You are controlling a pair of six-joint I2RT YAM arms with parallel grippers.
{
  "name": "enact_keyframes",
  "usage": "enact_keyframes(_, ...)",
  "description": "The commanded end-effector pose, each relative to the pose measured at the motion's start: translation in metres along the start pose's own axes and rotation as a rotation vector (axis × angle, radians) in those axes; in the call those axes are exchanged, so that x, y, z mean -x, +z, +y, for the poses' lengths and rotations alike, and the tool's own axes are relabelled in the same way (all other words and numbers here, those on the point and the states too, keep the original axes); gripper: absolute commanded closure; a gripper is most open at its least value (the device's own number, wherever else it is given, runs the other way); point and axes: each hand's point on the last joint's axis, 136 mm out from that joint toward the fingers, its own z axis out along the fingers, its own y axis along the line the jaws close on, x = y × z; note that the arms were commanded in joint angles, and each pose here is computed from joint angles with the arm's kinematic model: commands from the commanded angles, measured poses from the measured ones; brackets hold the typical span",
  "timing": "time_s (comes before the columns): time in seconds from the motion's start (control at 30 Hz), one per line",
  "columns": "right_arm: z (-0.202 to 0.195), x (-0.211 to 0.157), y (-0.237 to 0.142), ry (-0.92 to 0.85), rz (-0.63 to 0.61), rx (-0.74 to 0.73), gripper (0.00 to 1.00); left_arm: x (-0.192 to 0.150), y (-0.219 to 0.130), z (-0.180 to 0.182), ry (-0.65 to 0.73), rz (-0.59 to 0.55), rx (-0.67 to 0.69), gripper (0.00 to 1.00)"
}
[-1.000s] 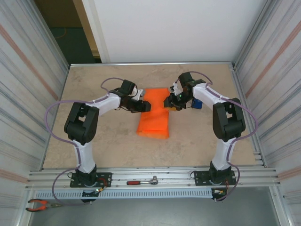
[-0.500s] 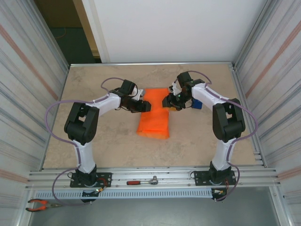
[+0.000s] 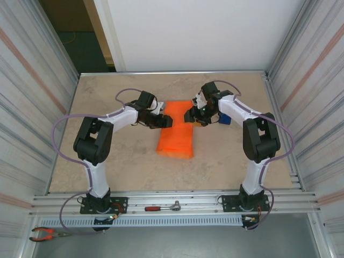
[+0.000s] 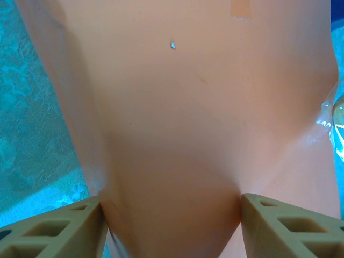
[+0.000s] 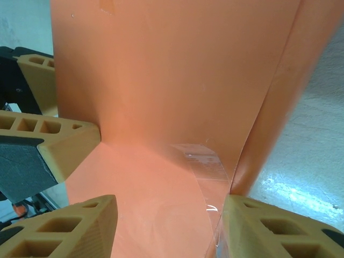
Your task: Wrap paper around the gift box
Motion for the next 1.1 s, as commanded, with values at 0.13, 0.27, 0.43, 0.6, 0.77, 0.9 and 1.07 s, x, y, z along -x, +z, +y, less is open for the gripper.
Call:
enact_keyframes(0.13, -0.019, 0.001, -0.007, 0.018, -0.023, -0.126, 0.46, -0.066, 0.033, 0.051, -0.051, 0.208, 0.2, 0.38)
enact_keyframes(0.27, -0.023, 0.0, -0.006, 0.017, -0.022, -0.158, 0.45, -0.067, 0.034, 0.051, -0.051, 0.21, 0.202, 0.38)
enact_keyframes(0.43, -0.026, -0.001, -0.004, 0.019, -0.021, -0.179, 0.42, -0.068, 0.034, 0.051, -0.051, 0.213, 0.202, 0.38)
enact_keyframes(0.6, -0.028, 0.0, -0.007, 0.022, -0.033, -0.197, 0.41, -0.068, 0.034, 0.051, -0.051, 0.213, 0.206, 0.38)
enact_keyframes(0.77, -0.029, 0.001, -0.009, 0.021, -0.044, -0.209, 0.41, -0.068, 0.035, 0.051, -0.05, 0.214, 0.205, 0.38)
enact_keyframes(0.9, -0.03, 0.002, -0.009, 0.027, -0.049, -0.213, 0.41, -0.068, 0.035, 0.051, -0.05, 0.215, 0.205, 0.38)
enact_keyframes(1.07, -0.032, 0.001, -0.008, 0.056, -0.055, -0.218, 0.41, -0.069, 0.035, 0.051, -0.049, 0.217, 0.207, 0.38)
